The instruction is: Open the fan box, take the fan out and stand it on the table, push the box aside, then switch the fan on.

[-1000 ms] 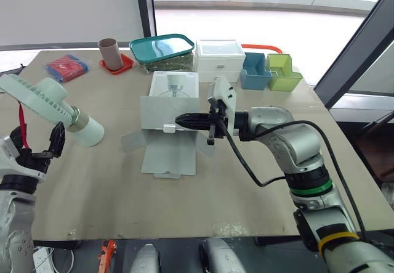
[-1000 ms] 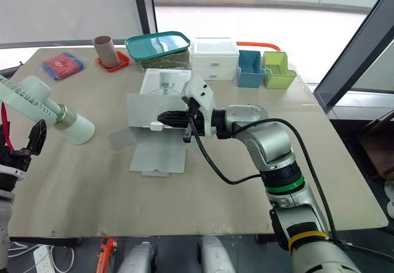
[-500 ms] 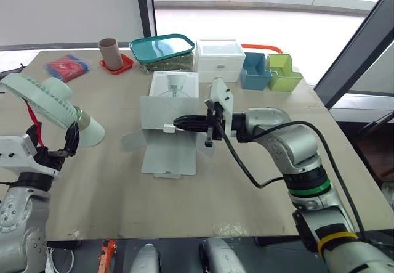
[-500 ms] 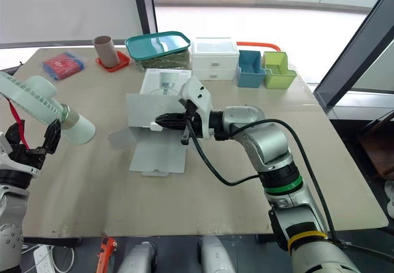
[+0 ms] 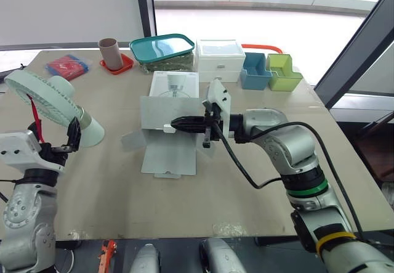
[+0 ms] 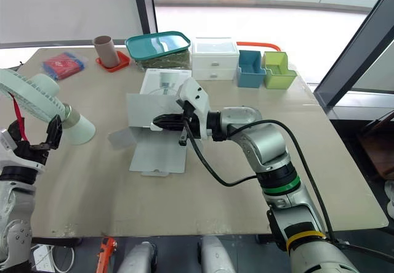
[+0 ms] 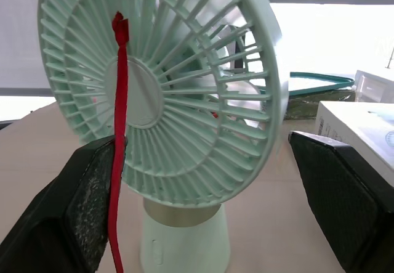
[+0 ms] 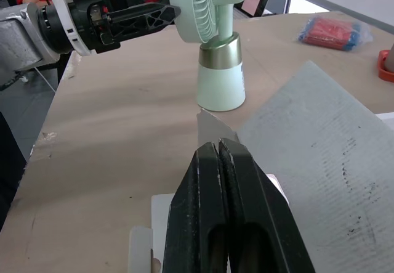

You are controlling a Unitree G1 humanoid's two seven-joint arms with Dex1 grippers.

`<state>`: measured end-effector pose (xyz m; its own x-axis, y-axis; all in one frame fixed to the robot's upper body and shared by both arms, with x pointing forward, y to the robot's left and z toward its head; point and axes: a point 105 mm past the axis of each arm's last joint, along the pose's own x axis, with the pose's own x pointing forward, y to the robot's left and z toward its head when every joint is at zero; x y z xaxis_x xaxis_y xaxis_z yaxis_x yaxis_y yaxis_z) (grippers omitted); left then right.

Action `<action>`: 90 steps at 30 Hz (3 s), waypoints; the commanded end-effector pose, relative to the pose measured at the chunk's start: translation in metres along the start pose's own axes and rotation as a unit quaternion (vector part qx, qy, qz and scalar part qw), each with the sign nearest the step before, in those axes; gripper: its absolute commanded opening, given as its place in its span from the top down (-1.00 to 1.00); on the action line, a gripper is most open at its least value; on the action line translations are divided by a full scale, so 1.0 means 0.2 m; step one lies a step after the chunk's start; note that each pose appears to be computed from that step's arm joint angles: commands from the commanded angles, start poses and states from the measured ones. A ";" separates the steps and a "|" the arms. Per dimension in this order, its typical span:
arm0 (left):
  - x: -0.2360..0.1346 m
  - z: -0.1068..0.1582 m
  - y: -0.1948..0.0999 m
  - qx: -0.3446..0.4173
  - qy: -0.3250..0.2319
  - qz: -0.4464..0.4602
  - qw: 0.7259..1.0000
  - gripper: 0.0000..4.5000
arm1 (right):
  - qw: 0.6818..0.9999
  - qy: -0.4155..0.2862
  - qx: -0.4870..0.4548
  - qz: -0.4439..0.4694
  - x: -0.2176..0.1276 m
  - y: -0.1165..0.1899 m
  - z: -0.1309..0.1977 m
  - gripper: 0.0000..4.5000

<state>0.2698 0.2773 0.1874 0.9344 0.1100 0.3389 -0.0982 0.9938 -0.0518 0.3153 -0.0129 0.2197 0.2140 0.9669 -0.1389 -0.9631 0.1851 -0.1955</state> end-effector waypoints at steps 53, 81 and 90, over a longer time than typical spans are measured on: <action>-0.04 0.23 0.07 -0.030 -0.071 0.108 0.991 -0.98 | 1.000 -0.006 -0.008 0.012 0.02 0.02 0.01 1.00; 0.03 0.33 0.06 -0.049 -0.111 0.096 0.988 -0.98 | 1.000 -0.007 -0.012 0.007 0.02 0.02 0.01 1.00; 0.04 0.37 0.07 -0.053 -0.124 0.098 0.986 -0.98 | 1.000 -0.008 -0.011 0.007 0.02 0.02 0.01 1.00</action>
<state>0.2572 0.2906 0.2436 0.8200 0.3115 0.4802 -0.2154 0.9452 -0.2453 0.3182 -0.0111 0.2115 0.2155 0.9649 -0.1501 -0.9661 0.1882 -0.1769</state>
